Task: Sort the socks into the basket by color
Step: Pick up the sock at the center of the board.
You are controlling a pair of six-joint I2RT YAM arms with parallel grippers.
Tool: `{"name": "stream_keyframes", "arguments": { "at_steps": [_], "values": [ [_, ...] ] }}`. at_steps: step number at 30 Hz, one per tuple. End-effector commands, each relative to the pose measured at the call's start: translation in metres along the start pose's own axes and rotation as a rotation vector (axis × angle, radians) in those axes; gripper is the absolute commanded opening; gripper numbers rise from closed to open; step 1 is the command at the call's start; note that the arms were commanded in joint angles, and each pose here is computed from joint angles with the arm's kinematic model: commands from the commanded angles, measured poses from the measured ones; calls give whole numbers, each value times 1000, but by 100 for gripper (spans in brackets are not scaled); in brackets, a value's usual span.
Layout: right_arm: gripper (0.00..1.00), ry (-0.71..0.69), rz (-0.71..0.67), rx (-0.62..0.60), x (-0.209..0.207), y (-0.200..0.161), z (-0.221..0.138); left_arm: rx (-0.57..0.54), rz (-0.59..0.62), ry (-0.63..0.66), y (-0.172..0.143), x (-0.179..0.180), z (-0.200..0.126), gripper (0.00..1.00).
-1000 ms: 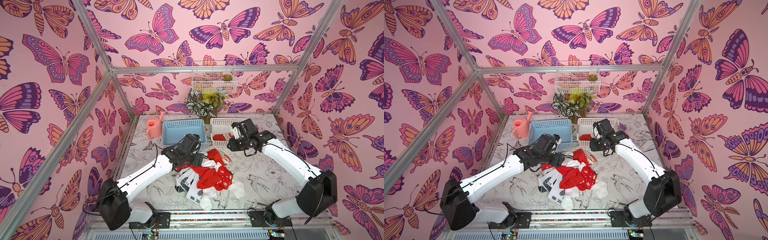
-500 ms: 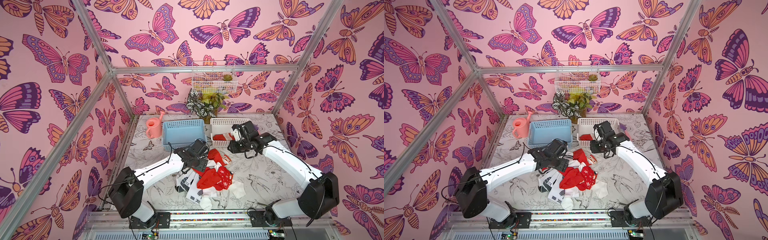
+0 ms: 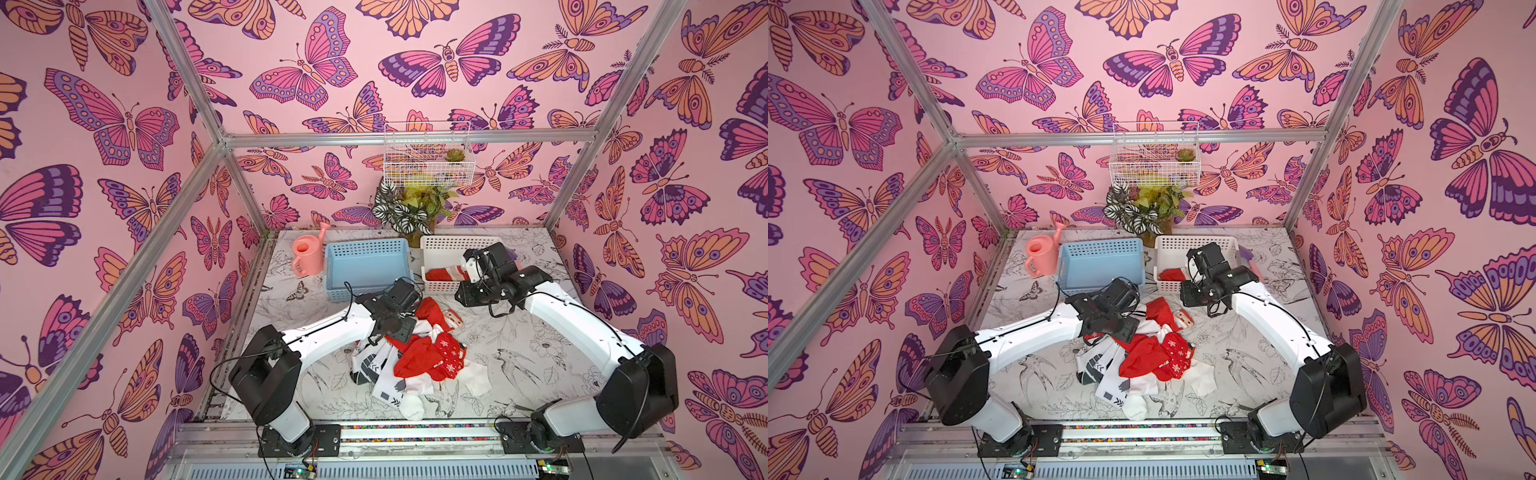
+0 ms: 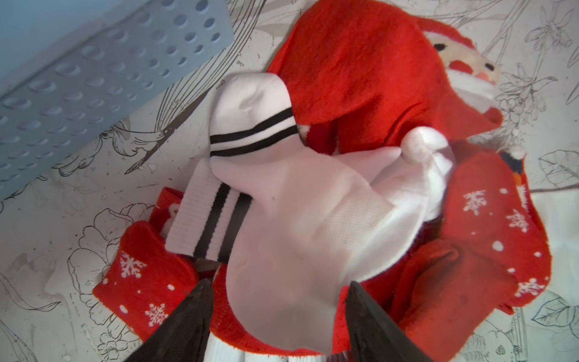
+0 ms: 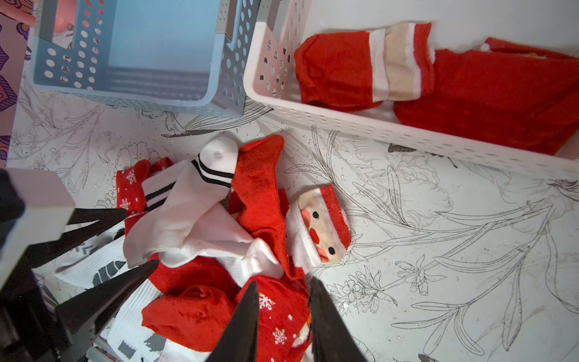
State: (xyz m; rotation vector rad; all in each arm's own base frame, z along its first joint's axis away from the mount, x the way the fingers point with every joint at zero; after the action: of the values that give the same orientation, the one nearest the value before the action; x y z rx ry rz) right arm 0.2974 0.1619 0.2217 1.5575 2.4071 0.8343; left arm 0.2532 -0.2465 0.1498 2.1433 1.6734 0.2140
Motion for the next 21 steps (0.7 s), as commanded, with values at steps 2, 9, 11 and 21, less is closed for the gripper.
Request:
{"name": "stream_keyframes", "arguments": {
  "at_steps": [2, 9, 11, 21],
  "values": [
    [30, 10, 6, -14, 3, 1, -4, 9, 27, 44, 2, 1, 4, 61],
    [30, 16, 6, -11, 3, 2, -2, -4, 26, 61, 6, 1, 5, 45],
    [30, 18, 8, -9, 3, 2, -1, -11, 25, 60, 7, 1, 3, 39],
    [30, 28, 8, -12, 4, 3, 0, -50, 26, 84, 12, 4, -5, 17]
  ]
}}
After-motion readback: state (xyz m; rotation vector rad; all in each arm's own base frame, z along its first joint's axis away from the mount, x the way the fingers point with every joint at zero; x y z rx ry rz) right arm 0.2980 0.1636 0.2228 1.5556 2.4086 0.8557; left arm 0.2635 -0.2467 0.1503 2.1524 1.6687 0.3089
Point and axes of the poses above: each gripper's point midway between its finger pads, its own z axis out along the fingers, its own x axis along the line the jaws close on, y = z × x, the point moved 6 cm from there along -z, back along the fingers, and after that the axes turned 14 degrees about -z, right-handed, at the moved point
